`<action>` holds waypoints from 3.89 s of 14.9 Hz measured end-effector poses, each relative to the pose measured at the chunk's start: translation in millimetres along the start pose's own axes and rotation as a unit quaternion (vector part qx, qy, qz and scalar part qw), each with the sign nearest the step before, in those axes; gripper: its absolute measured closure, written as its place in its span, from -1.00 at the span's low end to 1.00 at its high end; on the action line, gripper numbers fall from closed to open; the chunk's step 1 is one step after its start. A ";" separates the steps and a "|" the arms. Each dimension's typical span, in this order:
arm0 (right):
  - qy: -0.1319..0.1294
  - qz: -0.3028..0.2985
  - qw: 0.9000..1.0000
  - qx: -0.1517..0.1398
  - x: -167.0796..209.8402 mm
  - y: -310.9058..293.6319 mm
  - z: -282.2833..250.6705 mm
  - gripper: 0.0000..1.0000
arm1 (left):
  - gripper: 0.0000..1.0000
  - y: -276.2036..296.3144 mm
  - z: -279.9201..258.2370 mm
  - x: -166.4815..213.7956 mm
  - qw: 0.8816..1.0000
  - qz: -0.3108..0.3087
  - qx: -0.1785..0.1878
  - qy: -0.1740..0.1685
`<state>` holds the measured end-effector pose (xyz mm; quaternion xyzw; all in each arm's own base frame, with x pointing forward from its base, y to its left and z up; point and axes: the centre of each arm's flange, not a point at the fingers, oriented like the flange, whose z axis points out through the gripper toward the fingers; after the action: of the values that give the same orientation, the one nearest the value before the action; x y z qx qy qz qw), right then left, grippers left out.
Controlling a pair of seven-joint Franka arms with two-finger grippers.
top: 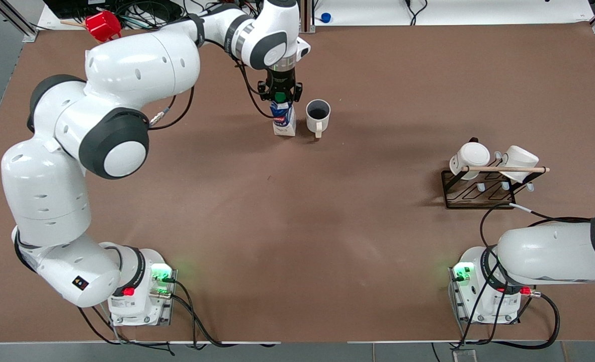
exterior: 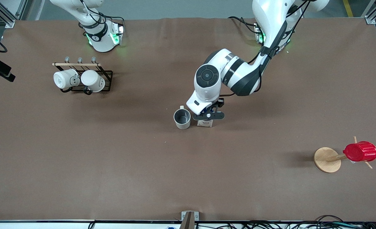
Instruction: Place cup and milk on table
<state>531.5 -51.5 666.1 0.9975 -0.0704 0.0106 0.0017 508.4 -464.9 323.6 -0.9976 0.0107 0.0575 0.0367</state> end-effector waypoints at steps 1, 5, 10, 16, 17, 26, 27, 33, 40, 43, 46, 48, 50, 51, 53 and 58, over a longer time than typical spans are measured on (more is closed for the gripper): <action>0.000 -0.009 1.000 0.001 0.0 -0.7 0.0 -1.00 | 0.51 3.2 -0.3 -0.6 1.000 -0.002 0.001 -0.001; 0.000 -0.041 0.999 0.001 -0.5 -10.6 0.1 -1.00 | 0.45 8.4 -0.6 1.8 1.000 -0.003 0.002 -0.002; -0.001 -0.041 0.999 0.003 -0.7 -11.9 0.3 -1.00 | -0.23 11.2 -10.5 6.2 1.000 -0.004 -0.007 0.007; -0.003 -0.042 0.999 0.003 -1.1 -11.9 0.8 -1.00 | -1.00 -6.1 -66.1 15.5 0.999 -0.019 -0.031 0.039; -0.003 -0.042 0.999 0.003 -1.1 -11.9 0.8 -1.00 | -1.00 -15.8 -77.4 18.2 0.998 -0.025 -0.034 0.043; -0.007 -0.042 0.999 0.003 -1.4 -12.0 1.8 -1.00 | -1.00 -131.3 -112.5 31.2 0.995 -0.078 -0.032 0.043; -0.007 -0.042 0.999 0.003 -1.5 -12.1 1.9 -1.00 | -1.00 -142.7 -115.5 30.3 0.996 -0.078 -0.031 0.043; -0.007 -0.043 0.999 0.003 -1.6 -13.1 2.1 -1.00 | -1.00 -228.9 -151.9 23.1 0.996 -0.061 -0.035 0.061; -0.007 -0.043 0.999 0.003 -1.6 -14.0 2.1 -1.00 | -1.00 -324.6 -191.7 22.2 0.997 -0.038 -0.032 0.062; -0.007 -0.043 0.999 0.003 -1.6 -13.9 2.1 -1.00 | -1.00 -364.8 -209.3 22.5 0.998 -0.021 -0.034 0.053; -0.008 -0.043 0.999 0.003 -1.6 -13.6 2.1 -1.00 | -1.00 -398.7 -228.8 19.7 0.998 0.002 -0.033 0.053; -0.008 -0.043 0.999 0.003 -1.6 -13.4 2.2 -1.00 | -1.00 -419.8 -242.2 15.8 0.997 0.012 -0.033 0.065; -0.008 -0.043 0.999 0.003 -1.6 -13.2 2.2 -1.00 | -1.00 -432.1 -256.7 13.7 0.996 0.009 -0.034 0.079; -0.008 -0.043 0.999 0.003 -1.6 -13.1 2.2 -1.00 | -1.00 -434.0 -266.4 12.9 0.996 0.008 -0.034 0.088; -0.008 -0.042 0.999 0.003 -1.6 -12.8 2.2 -1.00 | -1.00 -434.8 -285.6 7.5 0.995 0.008 -0.035 0.092; -0.008 -0.042 0.999 0.003 -1.6 -12.5 2.2 -1.00 | -1.00 -429.5 -295.1 3.6 0.995 0.012 -0.035 0.089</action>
<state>531.8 -38.9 663.8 0.9996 -0.0283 0.0031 -0.0015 556.6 -58.7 646.5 -0.9993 0.0237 -0.0303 0.0004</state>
